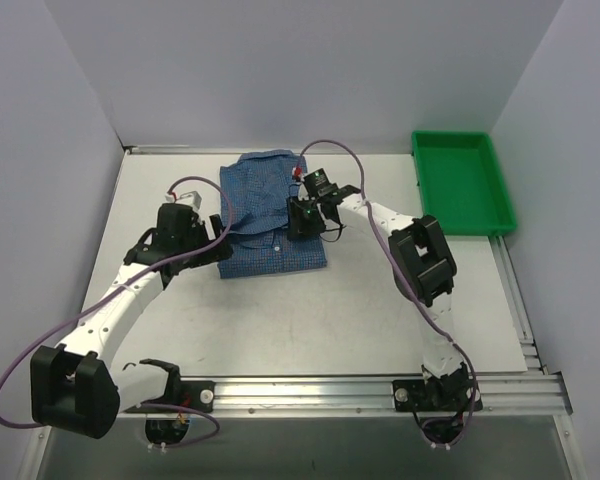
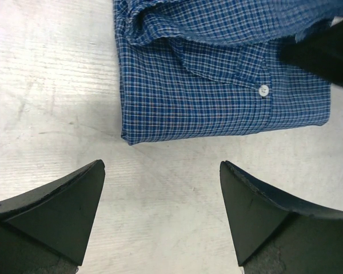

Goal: Fold and stack the long sleeve shirts
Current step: Fold the shirt

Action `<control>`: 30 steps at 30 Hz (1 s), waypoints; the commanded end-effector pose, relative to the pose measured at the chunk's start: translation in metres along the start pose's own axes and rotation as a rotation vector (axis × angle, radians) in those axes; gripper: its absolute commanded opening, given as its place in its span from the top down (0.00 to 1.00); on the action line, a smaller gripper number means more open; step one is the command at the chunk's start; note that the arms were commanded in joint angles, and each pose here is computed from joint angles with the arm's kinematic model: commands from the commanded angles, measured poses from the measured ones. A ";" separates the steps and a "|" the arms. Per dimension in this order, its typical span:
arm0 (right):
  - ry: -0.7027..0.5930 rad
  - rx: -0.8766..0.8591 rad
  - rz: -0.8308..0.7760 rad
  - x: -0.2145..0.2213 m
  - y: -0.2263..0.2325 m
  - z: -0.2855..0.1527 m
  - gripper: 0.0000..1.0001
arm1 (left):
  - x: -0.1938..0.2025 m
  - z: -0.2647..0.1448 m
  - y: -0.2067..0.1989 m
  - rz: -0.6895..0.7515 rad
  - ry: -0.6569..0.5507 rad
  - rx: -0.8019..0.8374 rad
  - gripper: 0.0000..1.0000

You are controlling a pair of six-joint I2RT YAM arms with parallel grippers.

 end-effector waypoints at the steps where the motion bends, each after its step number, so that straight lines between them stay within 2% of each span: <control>1: -0.151 0.012 -0.039 -0.061 0.000 0.000 0.60 | -0.006 -0.002 0.011 0.051 -0.017 -0.046 0.09; 6: -0.241 0.037 -0.006 -0.109 -0.016 0.012 0.59 | -0.004 -0.004 0.016 0.046 -0.025 -0.060 0.09; 9: -0.297 0.029 0.022 -0.136 -0.022 0.015 0.54 | -0.001 -0.002 0.017 0.046 -0.014 -0.055 0.09; 14: -0.388 0.019 0.022 -0.169 -0.024 -0.018 0.43 | 0.001 0.003 0.015 0.041 0.003 -0.041 0.09; 15: -0.427 0.017 0.004 -0.177 -0.018 -0.044 0.40 | 0.000 0.004 0.013 0.038 0.004 -0.036 0.09; 17: -0.404 0.034 -0.001 -0.162 -0.020 -0.054 0.38 | -0.003 0.007 0.011 0.037 0.001 -0.036 0.09; 18: -0.443 0.024 -0.016 -0.166 -0.010 -0.084 0.37 | -0.011 0.006 0.005 0.025 -0.014 -0.025 0.10; 19: -0.442 0.026 -0.021 -0.160 -0.008 -0.094 0.36 | -0.011 0.009 0.000 0.023 -0.002 -0.014 0.10; 20: -0.392 0.039 -0.013 -0.136 -0.014 -0.088 0.36 | -0.015 0.010 -0.005 0.022 -0.006 -0.003 0.10; 21: -0.428 0.025 -0.026 -0.137 -0.004 -0.115 0.35 | -0.019 0.012 -0.011 0.022 -0.010 0.004 0.10; 23: -0.371 0.026 -0.016 -0.104 -0.006 -0.114 0.35 | -0.033 0.020 -0.027 0.029 -0.018 0.008 0.11; 24: -0.387 0.019 -0.019 -0.098 -0.002 -0.130 0.35 | -0.038 0.024 -0.032 0.014 -0.020 0.008 0.14; 26: -0.369 -0.002 0.010 -0.081 0.001 -0.134 0.36 | -0.047 0.035 -0.050 0.002 -0.013 0.026 0.19; 28: -0.331 -0.033 0.046 -0.059 0.002 -0.132 0.38 | -0.051 0.052 -0.061 -0.029 -0.005 0.033 0.28; 30: -0.290 -0.075 0.084 -0.039 0.006 -0.126 0.41 | -0.054 0.071 -0.072 -0.061 0.005 0.046 0.32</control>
Point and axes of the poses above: each gripper's point midway between its finger pads, its own z axis out along the fingers, its own y axis along the line the jaws close on, x = y × z, the point moved 2 cm from there along -z, back along the fingers, and after that the axes turned 2 degrees about -z, right-handed, at the moved point
